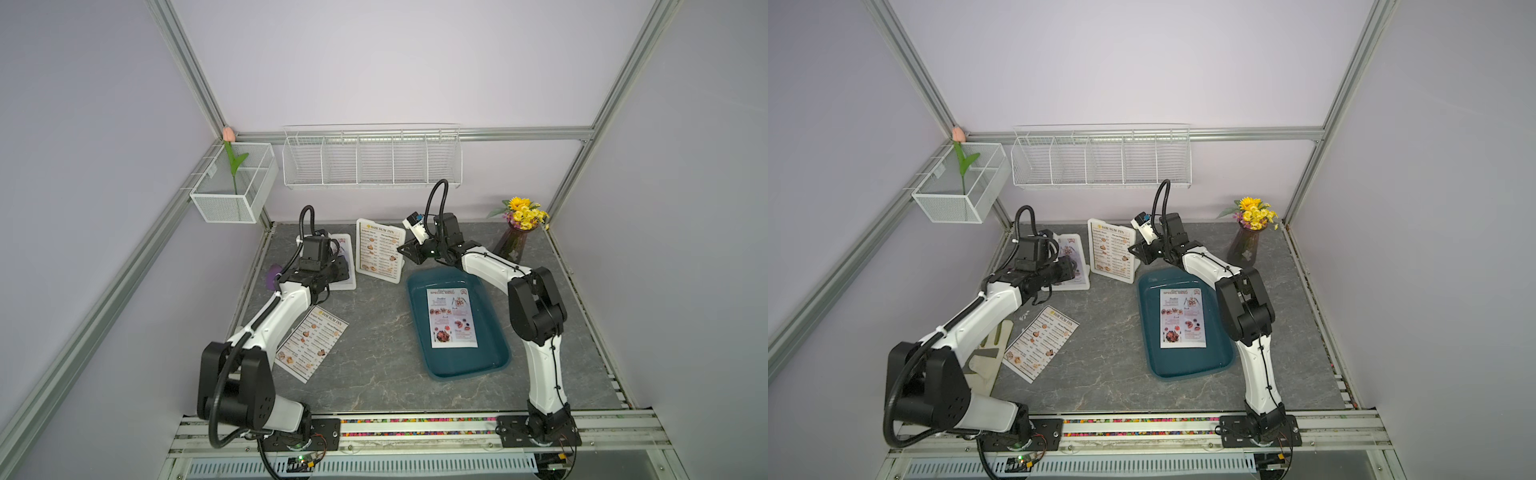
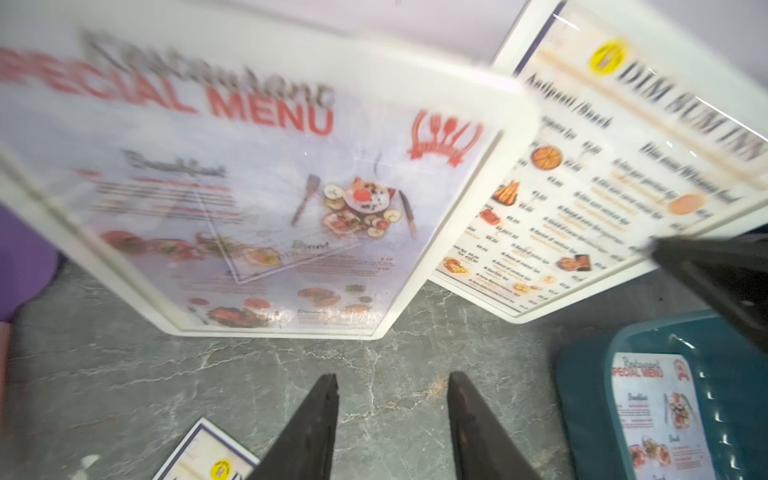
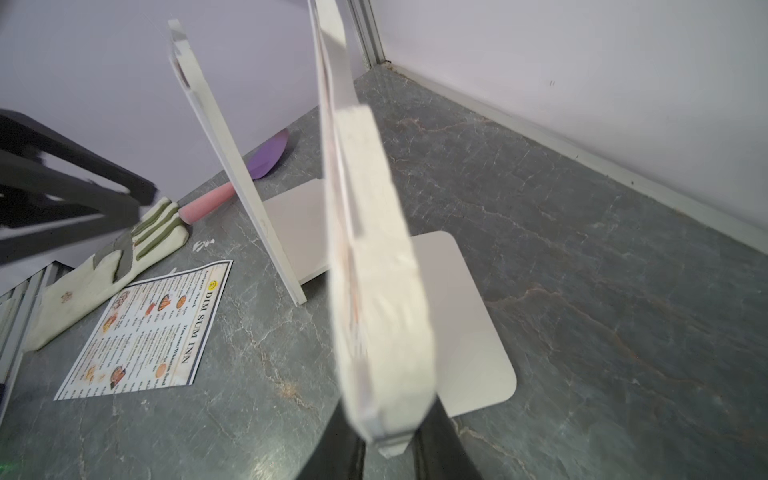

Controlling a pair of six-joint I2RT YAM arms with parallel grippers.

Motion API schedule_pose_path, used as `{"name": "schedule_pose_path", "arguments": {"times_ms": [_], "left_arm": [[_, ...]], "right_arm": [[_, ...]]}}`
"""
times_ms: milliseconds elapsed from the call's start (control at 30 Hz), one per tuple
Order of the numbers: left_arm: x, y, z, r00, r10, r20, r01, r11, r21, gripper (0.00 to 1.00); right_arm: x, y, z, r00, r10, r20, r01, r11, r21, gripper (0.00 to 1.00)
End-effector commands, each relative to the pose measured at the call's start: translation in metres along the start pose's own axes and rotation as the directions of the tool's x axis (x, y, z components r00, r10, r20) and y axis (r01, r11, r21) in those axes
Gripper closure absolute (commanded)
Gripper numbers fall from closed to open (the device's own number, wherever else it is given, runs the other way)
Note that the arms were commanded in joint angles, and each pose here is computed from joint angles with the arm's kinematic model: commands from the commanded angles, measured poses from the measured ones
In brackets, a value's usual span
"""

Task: Replace the menus in the menu holders
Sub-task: Adjust the menu holder at the center of the board.

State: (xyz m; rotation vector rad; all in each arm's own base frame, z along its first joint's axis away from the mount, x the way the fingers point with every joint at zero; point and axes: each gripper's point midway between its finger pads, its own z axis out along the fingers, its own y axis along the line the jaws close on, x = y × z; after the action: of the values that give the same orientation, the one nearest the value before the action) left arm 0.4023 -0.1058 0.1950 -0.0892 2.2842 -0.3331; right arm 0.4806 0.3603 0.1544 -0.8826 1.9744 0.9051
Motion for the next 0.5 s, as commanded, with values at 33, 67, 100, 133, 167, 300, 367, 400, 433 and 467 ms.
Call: {"name": "schedule_pose_path", "arguments": {"times_ms": [33,67,100,133,167,300,367,400,433,467], "left_arm": [[-0.020,0.008,-0.036,0.997,0.020,0.069,-0.015,0.998,-0.069,0.52],[-0.026,0.008,-0.044,0.995,0.025,0.092,-0.018,0.997,-0.077,0.51],[-0.031,0.009,-0.049,0.994,0.031,0.108,-0.022,0.996,-0.084,0.51],[-0.037,0.008,-0.055,0.992,0.039,0.123,-0.028,0.996,-0.088,0.51],[-0.042,0.007,-0.060,0.990,0.046,0.132,-0.035,0.995,-0.089,0.51],[-0.055,0.008,-0.071,0.985,0.054,0.164,-0.038,0.994,-0.103,0.50],[-0.060,0.008,-0.075,0.982,0.059,0.177,-0.040,0.994,-0.105,0.50],[-0.061,0.008,-0.077,0.982,0.060,0.180,-0.041,0.994,-0.106,0.50],[-0.063,0.008,-0.079,0.981,0.065,0.185,-0.046,0.993,-0.107,0.50],[-0.065,0.008,-0.081,0.979,0.068,0.190,-0.047,0.993,-0.110,0.50]], "right_arm": [[-0.004,0.014,-0.005,1.000,-0.014,0.004,0.014,0.999,0.038,0.81],[-0.003,0.016,-0.007,1.000,-0.011,0.003,0.011,0.999,0.050,0.82],[-0.003,0.017,-0.008,1.000,-0.008,0.005,0.008,0.998,0.064,0.82],[-0.003,0.019,-0.010,1.000,-0.010,0.007,0.009,0.997,0.083,0.83],[-0.002,0.020,-0.012,1.000,-0.007,0.012,0.005,0.994,0.105,0.84],[-0.001,0.032,-0.018,1.000,-0.012,0.027,0.008,0.987,0.159,0.86],[-0.001,0.040,-0.021,0.999,-0.009,0.034,0.003,0.985,0.171,0.87],[0.000,0.045,-0.023,0.999,-0.006,0.034,0.000,0.985,0.172,0.87],[-0.001,0.052,-0.024,0.999,-0.010,0.040,0.003,0.984,0.177,0.87],[0.000,0.056,-0.026,0.999,-0.011,0.040,0.003,0.982,0.187,0.88]]}}
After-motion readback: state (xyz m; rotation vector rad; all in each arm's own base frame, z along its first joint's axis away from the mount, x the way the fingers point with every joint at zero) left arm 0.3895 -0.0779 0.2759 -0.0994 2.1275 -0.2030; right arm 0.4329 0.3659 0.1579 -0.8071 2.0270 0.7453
